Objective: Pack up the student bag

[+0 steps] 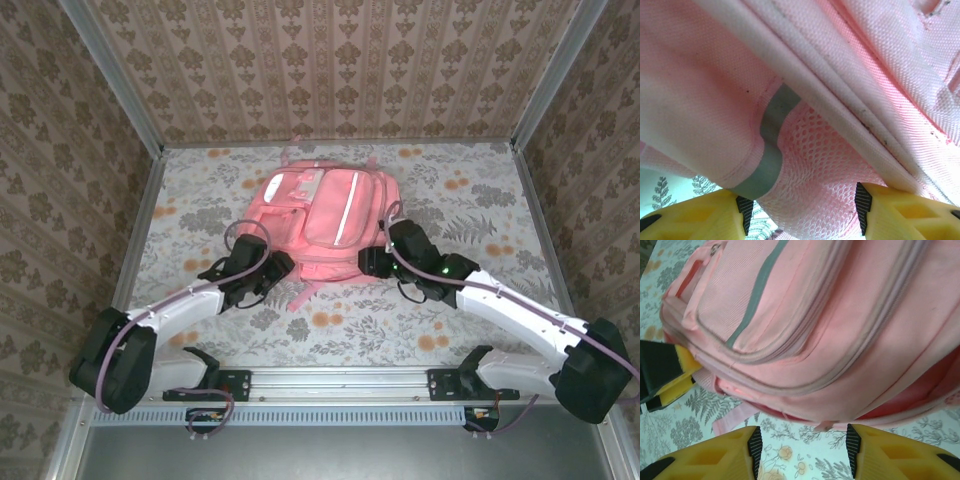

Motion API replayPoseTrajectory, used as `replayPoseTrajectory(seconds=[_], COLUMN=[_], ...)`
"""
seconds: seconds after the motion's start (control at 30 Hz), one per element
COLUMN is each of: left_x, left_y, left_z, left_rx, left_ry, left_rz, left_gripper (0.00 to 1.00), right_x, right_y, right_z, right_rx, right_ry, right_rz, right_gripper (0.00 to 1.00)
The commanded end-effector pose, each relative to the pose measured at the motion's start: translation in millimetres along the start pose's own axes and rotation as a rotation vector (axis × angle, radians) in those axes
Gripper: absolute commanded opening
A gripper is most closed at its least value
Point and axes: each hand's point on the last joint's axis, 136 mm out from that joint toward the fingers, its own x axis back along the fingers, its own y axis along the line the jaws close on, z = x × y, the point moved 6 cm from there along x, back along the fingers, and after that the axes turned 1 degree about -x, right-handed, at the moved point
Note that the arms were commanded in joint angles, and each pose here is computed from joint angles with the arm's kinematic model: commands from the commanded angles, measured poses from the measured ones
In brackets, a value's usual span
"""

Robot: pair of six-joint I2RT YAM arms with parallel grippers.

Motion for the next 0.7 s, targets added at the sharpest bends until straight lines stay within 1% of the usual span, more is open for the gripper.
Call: replayPoseTrajectory(seconds=[0.0,0.17,0.2,0.3,0.37,0.43,0.47,0.57,0.6,0.67], left_x=[0,-9,-11,-17,-21,-24,-24,-18,-14,-6], left_y=[15,14,14,11,11,11,9,1,-2,-10], left_z=[5,4,3,0,-2,-3,-5,-8,-10,-15], left_rx=[0.057,0.065,0.066,0.056,0.046,0.049,0.048,0.047,0.047,0.033], left_ry=[-0.030,-0.038,-0.042,-0.055,-0.066,-0.072,-0.075,-0.086,-0.095,-0.110], left_rz=[-0.065,-0.067,-0.067,-0.070,-0.075,-0.080,-0.075,-0.075,-0.071,-0.065], left_gripper=[0.60,0.57,0.55,0.53,0.49,0.40,0.32,0.13,0.09,0.05], right_x=[0,-7,-9,-16,-20,-23,-24,-28,-31,-35], right_y=[13,36,40,51,57,61,63,70,72,78], right_z=[5,20,23,30,33,37,38,44,47,53], right_rx=[0.045,0.143,0.159,0.203,0.213,0.217,0.220,0.242,0.251,0.279], right_ry=[-0.067,-0.108,-0.105,-0.089,-0.076,-0.069,-0.069,-0.059,-0.053,-0.039], right_rz=[-0.016,-0.058,-0.069,-0.073,-0.079,-0.090,-0.094,-0.111,-0.118,-0.132], right_gripper=[0.51,0.48,0.46,0.46,0.47,0.47,0.47,0.45,0.45,0.43])
